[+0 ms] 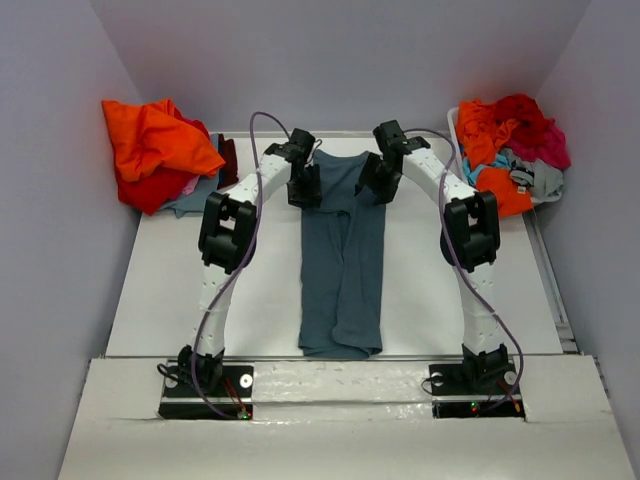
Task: Fold and stack the t-shirts
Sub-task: Fold the tshirt
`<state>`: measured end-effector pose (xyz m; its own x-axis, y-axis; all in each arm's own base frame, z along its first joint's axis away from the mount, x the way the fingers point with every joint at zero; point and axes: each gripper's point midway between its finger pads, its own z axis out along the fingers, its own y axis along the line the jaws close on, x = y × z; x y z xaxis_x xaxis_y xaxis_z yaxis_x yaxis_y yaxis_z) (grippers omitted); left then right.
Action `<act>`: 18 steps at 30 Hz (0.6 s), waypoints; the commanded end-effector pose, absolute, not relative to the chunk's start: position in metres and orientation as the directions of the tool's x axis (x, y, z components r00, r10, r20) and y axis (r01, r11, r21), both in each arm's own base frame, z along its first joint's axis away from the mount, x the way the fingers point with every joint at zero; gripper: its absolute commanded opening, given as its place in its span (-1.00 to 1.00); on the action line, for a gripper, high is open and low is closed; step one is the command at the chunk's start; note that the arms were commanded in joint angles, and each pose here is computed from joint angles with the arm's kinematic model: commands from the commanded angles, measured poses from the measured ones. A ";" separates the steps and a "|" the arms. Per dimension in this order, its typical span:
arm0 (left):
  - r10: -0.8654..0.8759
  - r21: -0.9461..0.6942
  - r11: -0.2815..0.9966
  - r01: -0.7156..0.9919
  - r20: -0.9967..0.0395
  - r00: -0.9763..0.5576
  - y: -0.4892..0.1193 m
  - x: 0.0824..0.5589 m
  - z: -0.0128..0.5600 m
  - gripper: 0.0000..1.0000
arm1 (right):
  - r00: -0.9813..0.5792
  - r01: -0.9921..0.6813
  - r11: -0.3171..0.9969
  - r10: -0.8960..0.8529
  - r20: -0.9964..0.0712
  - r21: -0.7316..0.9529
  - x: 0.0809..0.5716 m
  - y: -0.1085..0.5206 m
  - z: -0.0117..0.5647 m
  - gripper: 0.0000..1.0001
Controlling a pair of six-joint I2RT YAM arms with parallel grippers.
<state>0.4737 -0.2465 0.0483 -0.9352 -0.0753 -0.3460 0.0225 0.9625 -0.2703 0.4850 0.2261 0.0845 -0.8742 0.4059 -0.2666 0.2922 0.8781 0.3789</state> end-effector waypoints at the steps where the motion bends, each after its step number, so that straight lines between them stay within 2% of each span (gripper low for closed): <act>1: -0.047 -0.279 0.959 0.052 -0.337 -0.940 -0.250 0.463 0.049 0.11 | -0.893 0.255 0.878 0.374 -0.249 0.405 0.475 0.235 0.085 0.27; 9: -0.036 -0.234 0.971 0.036 -0.294 -0.955 -0.243 0.457 0.027 0.11 | -0.917 0.270 0.887 0.355 -0.180 0.374 0.455 0.232 0.048 0.27; 18: -0.059 -0.200 0.980 0.001 -0.294 -0.954 -0.238 0.485 0.005 0.16 | -0.925 0.256 0.887 0.340 -0.168 0.385 0.482 0.236 0.026 0.29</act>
<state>0.4748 -0.2490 0.0309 -0.9498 -0.0584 -0.3073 0.0212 0.9682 -0.2493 0.4609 0.2299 0.0371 -0.9199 0.3637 -0.1470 0.2930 0.8861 0.3591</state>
